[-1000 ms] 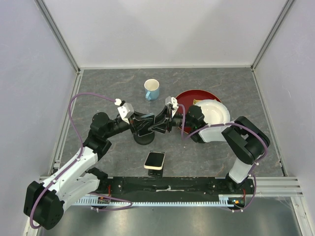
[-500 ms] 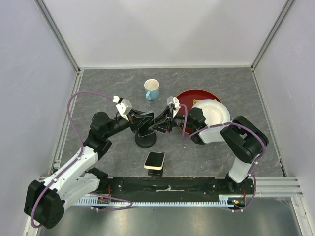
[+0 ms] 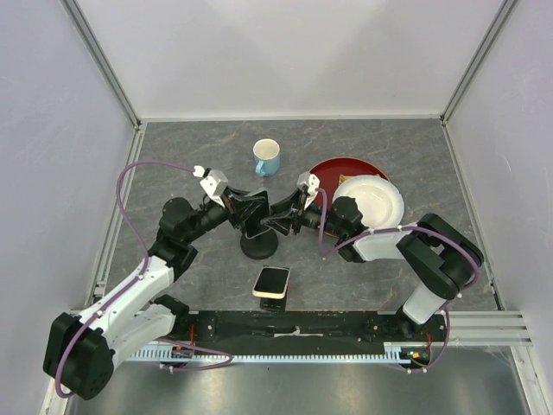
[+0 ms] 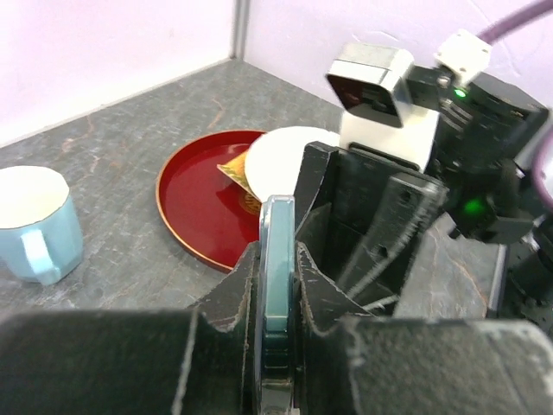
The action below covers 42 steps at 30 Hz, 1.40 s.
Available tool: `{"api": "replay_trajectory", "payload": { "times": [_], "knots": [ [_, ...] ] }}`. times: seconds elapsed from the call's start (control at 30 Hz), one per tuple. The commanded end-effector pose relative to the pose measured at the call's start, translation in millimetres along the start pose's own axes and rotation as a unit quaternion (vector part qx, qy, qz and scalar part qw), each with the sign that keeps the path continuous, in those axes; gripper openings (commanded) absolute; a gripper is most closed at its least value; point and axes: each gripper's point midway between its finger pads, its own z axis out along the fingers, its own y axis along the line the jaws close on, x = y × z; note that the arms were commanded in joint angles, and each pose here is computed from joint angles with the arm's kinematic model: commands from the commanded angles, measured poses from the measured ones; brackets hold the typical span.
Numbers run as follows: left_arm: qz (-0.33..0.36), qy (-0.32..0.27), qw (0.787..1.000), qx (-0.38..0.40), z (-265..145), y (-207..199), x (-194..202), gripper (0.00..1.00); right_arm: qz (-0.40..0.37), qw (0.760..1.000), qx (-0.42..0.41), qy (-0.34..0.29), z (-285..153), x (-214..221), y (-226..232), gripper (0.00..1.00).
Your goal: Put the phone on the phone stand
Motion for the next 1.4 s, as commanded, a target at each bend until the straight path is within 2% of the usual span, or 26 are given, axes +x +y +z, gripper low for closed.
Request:
{"api": "replay_trajectory", "payload": {
  "times": [0.0, 0.13, 0.17, 0.2, 0.27, 0.3, 0.37, 0.4, 0.47, 0.5, 0.67, 0.73, 0.77, 0.83, 0.87, 0.97, 1.07, 1.23, 1.33, 1.37],
  "knots": [
    [-0.031, -0.021, 0.988, -0.150, -5.9, 54.2, 2.4, 0.02, -0.026, 0.995, 0.067, -0.074, 3.3, -48.9, -12.9, 0.57],
    [-0.098, -0.021, 0.967, -0.233, -9.1, 79.3, 3.6, 0.02, -0.039, 0.985, 0.152, -0.076, -17.3, -57.9, -32.6, 0.81],
    [-0.118, 0.006, 0.961, -0.252, -11.3, 83.4, 16.7, 0.02, -0.048, 0.981, 0.174, -0.076, -22.1, -59.7, -38.7, 0.83],
    [-0.125, 0.002, 0.957, -0.262, -7.3, 86.3, 6.1, 0.02, -0.048, 0.977, 0.191, -0.076, -26.5, -61.0, -42.8, 0.86],
    [-0.130, 0.024, 0.951, -0.279, -1.6, 86.9, 12.4, 0.02, -0.056, 0.972, 0.216, -0.078, -35.8, -64.3, -47.7, 0.88],
    [-0.127, 0.022, 0.942, -0.310, -3.8, 93.1, 9.4, 0.02, -0.057, 0.970, 0.223, -0.081, -38.4, -65.4, -49.1, 0.89],
    [-0.121, 0.018, 0.940, -0.319, 0.1, 84.4, 7.4, 0.02, -0.055, 0.966, 0.240, -0.081, -44.9, -63.8, -54.1, 0.90],
    [-0.117, 0.012, 0.926, -0.358, -6.2, 91.8, 5.9, 0.02, -0.054, 0.964, 0.245, -0.083, -46.7, -64.0, -55.8, 0.89],
    [-0.115, 0.011, 0.920, -0.375, -5.2, 85.0, 5.4, 0.02, -0.055, 0.962, 0.253, -0.083, -50.9, -63.3, -58.2, 0.90],
    [-0.118, 0.005, 0.908, -0.401, -10.4, 89.2, 6.7, 0.02, -0.058, 0.962, 0.256, -0.082, -52.6, -63.6, -58.8, 0.90],
    [-0.123, 0.006, 0.898, -0.423, -7.5, 81.5, 17.3, 0.03, -0.067, 0.959, 0.264, -0.082, -61.2, -64.2, -58.0, 0.90],
    [-0.120, 0.007, 0.898, -0.423, -3.6, 72.4, 19.1, 0.12, -0.074, 0.958, 0.264, -0.087, -64.1, -67.0, -56.0, 0.90],
    [-0.116, 0.001, 0.894, -0.434, -5.1, 73.3, 16.3, 0.28, -0.076, 0.958, 0.264, -0.086, -64.4, -67.2, -56.0, 0.90],
    [-0.115, -0.001, 0.895, -0.431, -2.4, 67.6, 14.8, 0.42, -0.080, 0.958, 0.264, -0.078, -64.7, -64.2, -56.4, 0.90],
    [-0.115, -0.003, 0.895, -0.431, -1.8, 66.2, 12.2, 0.61, -0.081, 0.959, 0.262, -0.076, -64.6, -62.8, -56.1, 0.90],
    [-0.122, -0.001, 0.905, -0.408, 2.3, 55.3, 8.6, 0.85, -0.083, 0.959, 0.258, -0.076, -64.0, -63.3, -54.8, 0.90],
    [-0.134, 0.004, 0.911, -0.390, 1.4, 47.4, 7.2, 0.91, -0.084, 0.961, 0.252, -0.076, -62.7, -63.9, -52.5, 0.90],
    [-0.147, 0.004, 0.919, -0.365, -12.3, 35.3, -2.5, 0.93, -0.088, 0.964, 0.237, -0.081, -63.8, -67.6, -44.4, 0.90],
    [-0.142, -0.016, 0.929, -0.341, -26.7, 26.0, -22.5, 0.93, -0.085, 0.965, 0.230, -0.089, -65.5, -77.9, -37.0, 0.90],
    [-0.138, -0.029, 0.935, -0.325, -32.5, 20.6, -34.1, 0.98, -0.078, 0.966, 0.231, -0.087, -67.0, -78.0, -35.7, 0.90]
  ]
}}
